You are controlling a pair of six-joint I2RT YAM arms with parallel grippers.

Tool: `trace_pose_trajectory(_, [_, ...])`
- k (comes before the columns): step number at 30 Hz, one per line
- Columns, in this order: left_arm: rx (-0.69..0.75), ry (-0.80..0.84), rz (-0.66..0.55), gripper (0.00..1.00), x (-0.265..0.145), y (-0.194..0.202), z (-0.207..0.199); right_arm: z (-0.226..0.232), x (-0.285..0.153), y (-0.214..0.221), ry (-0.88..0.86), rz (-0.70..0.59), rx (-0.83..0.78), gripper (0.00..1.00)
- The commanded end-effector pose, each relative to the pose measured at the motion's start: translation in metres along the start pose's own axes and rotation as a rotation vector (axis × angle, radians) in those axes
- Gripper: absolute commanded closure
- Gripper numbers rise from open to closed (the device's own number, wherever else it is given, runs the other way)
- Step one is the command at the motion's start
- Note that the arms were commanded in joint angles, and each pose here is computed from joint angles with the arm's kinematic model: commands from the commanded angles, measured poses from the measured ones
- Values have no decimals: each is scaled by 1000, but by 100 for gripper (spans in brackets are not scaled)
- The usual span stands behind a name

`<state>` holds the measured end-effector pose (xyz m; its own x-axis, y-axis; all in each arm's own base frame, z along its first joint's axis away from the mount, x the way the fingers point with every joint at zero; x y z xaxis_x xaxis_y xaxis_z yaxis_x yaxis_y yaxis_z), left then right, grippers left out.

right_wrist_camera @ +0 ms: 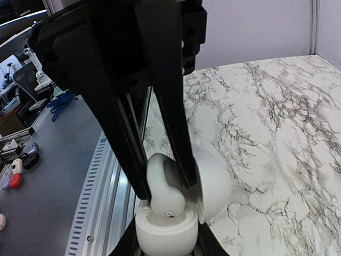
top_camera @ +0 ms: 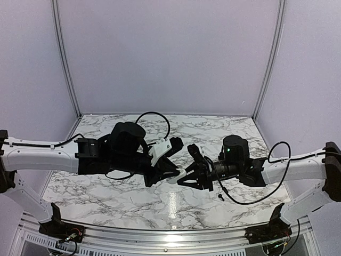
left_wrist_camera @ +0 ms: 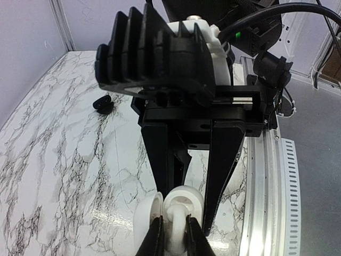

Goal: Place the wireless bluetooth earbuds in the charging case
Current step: Insert the right earbud into the right side groove of the charging case.

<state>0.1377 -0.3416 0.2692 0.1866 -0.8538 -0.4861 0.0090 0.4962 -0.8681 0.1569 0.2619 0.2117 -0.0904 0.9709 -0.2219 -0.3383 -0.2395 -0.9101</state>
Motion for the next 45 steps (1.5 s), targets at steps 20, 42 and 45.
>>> trace_pose_trajectory(20, [-2,8,-18,67,-6,-9,-2,19,-4,-22,-108,-100,-118,100])
trace_pose_trajectory(42, [111,-67,51,72,-36,-11,-1,8,0,-11,-23,-21,-42,100])
trace_pose_trajectory(45, [127,-55,90,78,-35,-7,-1,5,2,-10,-2,-2,-20,100])
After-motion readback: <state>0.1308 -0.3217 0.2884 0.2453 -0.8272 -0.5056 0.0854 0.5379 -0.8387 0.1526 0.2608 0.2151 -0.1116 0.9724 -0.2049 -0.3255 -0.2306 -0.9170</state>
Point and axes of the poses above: each gripper's point midway between its finger pads, its own x axis out along the fingers, its own z axis along the line the jaws close on, y = z × x, the point moved 10 cm from there along -x, back along the fingers, and after that the axes turned 7 degrees about x, right-handed, at the moved point
